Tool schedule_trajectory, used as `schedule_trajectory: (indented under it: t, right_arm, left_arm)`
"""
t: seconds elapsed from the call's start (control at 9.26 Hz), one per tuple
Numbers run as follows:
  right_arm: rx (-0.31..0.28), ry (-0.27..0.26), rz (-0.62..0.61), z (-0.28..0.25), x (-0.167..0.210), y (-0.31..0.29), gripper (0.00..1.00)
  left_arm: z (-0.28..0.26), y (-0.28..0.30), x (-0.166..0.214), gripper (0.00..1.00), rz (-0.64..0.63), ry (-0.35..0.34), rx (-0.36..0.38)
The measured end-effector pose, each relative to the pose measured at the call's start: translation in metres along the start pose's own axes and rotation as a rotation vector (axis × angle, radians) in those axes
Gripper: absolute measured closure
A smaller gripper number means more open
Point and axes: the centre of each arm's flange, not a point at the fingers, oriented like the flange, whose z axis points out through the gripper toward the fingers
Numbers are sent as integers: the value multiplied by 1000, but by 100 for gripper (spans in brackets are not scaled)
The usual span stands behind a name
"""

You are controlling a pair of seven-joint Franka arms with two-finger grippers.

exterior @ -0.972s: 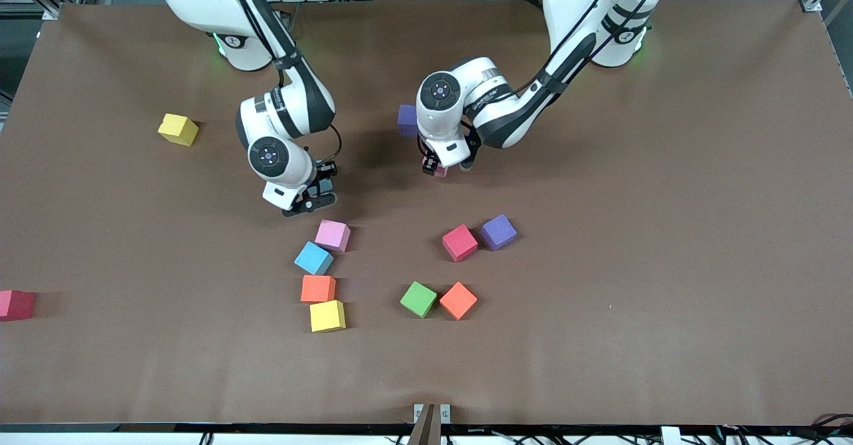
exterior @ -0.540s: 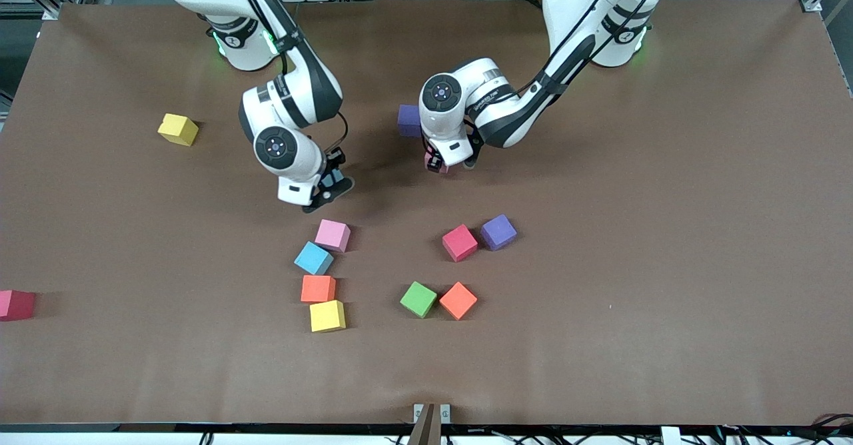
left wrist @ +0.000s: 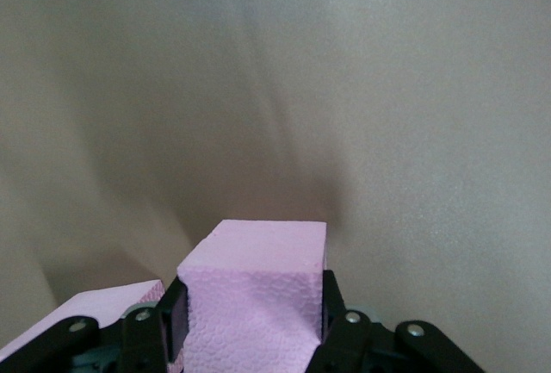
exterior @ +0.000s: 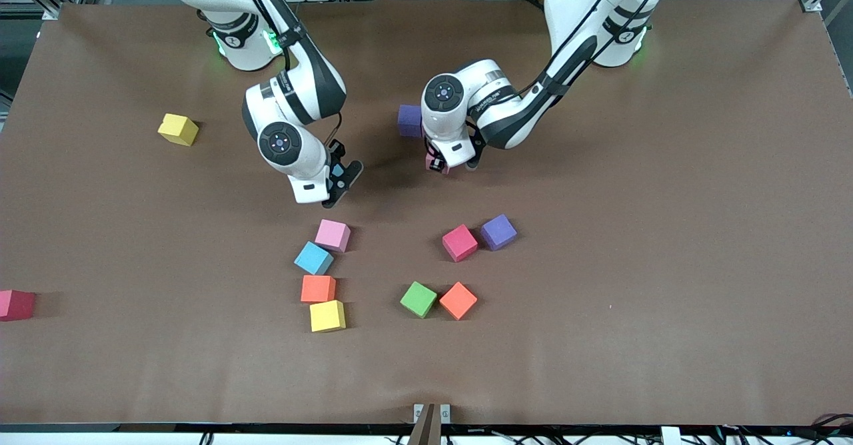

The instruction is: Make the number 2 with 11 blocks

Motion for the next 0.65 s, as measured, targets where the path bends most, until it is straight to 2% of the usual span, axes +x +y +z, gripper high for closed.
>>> schedule_trajectory:
  t: [0.43,0.65]
  right_arm:
    - [-1,0,-17,0,0,1,42]
    - [-6,-2,-21,0,0,1,42]
  left_arm:
    - [-11,5,35,39,-198,53,20]
    - [-18,-18,31,43,-251,77,11]
